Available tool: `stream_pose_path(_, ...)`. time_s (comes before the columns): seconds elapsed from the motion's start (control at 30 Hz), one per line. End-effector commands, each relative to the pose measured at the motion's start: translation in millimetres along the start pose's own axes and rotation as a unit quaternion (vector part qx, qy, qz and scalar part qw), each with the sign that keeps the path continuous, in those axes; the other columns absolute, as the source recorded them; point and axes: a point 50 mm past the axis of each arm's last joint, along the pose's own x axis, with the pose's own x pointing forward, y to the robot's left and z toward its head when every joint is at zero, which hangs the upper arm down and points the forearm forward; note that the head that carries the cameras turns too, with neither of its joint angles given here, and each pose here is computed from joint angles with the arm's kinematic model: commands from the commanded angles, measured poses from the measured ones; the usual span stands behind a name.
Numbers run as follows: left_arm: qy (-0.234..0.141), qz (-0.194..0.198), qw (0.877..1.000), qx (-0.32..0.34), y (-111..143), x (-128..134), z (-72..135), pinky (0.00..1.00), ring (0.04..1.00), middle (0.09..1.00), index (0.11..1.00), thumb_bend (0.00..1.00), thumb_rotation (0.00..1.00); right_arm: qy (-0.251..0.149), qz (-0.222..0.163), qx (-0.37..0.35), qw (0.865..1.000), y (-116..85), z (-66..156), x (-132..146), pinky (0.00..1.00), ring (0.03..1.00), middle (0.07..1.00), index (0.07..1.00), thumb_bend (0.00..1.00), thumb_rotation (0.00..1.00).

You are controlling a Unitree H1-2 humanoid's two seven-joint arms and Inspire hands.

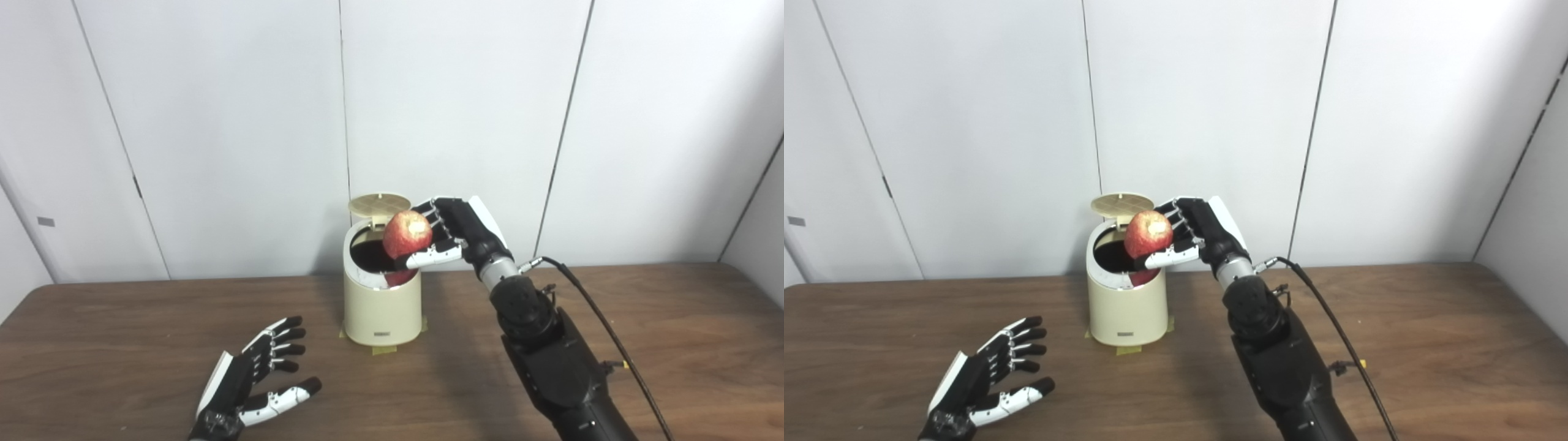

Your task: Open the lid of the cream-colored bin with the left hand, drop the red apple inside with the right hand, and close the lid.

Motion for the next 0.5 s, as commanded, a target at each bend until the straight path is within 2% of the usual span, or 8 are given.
stream_pose_path(0.0, -0.033, 0.006, 0.999, 0.003, 1.1, 12.2, 16.9, 0.68, 0.762, 0.827, 0.880, 0.80, 0.27, -0.051, -0.011, 0.000, 0.999, -9.5, 36.3, 15.0, 0.43, 0.446, 0.433, 0.525, 0.52, 0.00)
stream_pose_path(0.1, -0.032, 0.006, 0.999, -0.002, 0.2, 12.1, 16.6, 0.69, 0.767, 0.830, 0.883, 0.80, 0.27, -0.064, 0.004, 0.007, 0.998, -6.5, 34.5, 14.7, 0.45, 0.502, 0.461, 0.519, 0.53, 0.00)
stream_pose_path(0.13, -0.032, 0.006, 0.999, -0.002, 0.0, 12.1, 16.4, 0.69, 0.767, 0.830, 0.882, 0.80, 0.27, -0.066, 0.011, 0.004, 0.998, -5.5, 33.4, 14.6, 0.48, 0.557, 0.473, 0.518, 0.53, 0.00)
stream_pose_path(0.17, -0.032, 0.006, 0.999, -0.003, -0.1, 12.2, 16.4, 0.69, 0.766, 0.829, 0.882, 0.81, 0.27, -0.067, 0.017, -0.001, 0.998, -4.7, 32.6, 14.3, 0.52, 0.612, 0.569, 0.605, 0.71, 0.07)
stream_pose_path(0.2, -0.032, 0.006, 0.999, -0.003, -0.2, 12.2, 16.3, 0.69, 0.765, 0.829, 0.881, 0.81, 0.27, -0.067, 0.021, -0.004, 0.998, -4.3, 32.2, 14.1, 0.55, 0.661, 0.648, 0.671, 0.84, 0.12)
stream_pose_path(0.23, -0.032, 0.005, 0.999, -0.003, -0.2, 12.3, 16.0, 0.69, 0.765, 0.829, 0.881, 0.81, 0.27, -0.066, 0.024, -0.009, 0.997, -4.2, 32.2, 13.7, 0.56, 0.678, 0.674, 0.693, 0.88, 0.13)
stream_pose_path(0.33, -0.031, 0.006, 0.999, -0.005, -0.4, 12.5, 15.4, 0.67, 0.759, 0.823, 0.845, 0.80, 0.27, -0.066, 0.028, -0.021, 0.997, -4.8, 31.8, 13.4, 0.59, 0.736, 0.758, 0.741, 0.93, 0.15)
stream_pose_path(0.47, -0.032, 0.005, 0.999, -0.008, -0.9, 13.0, 14.9, 0.67, 0.759, 0.818, 0.826, 0.81, 0.27, -0.068, 0.028, -0.027, 0.997, -6.8, 30.1, 13.8, 0.57, 0.732, 0.772, 0.747, 0.94, 0.15)
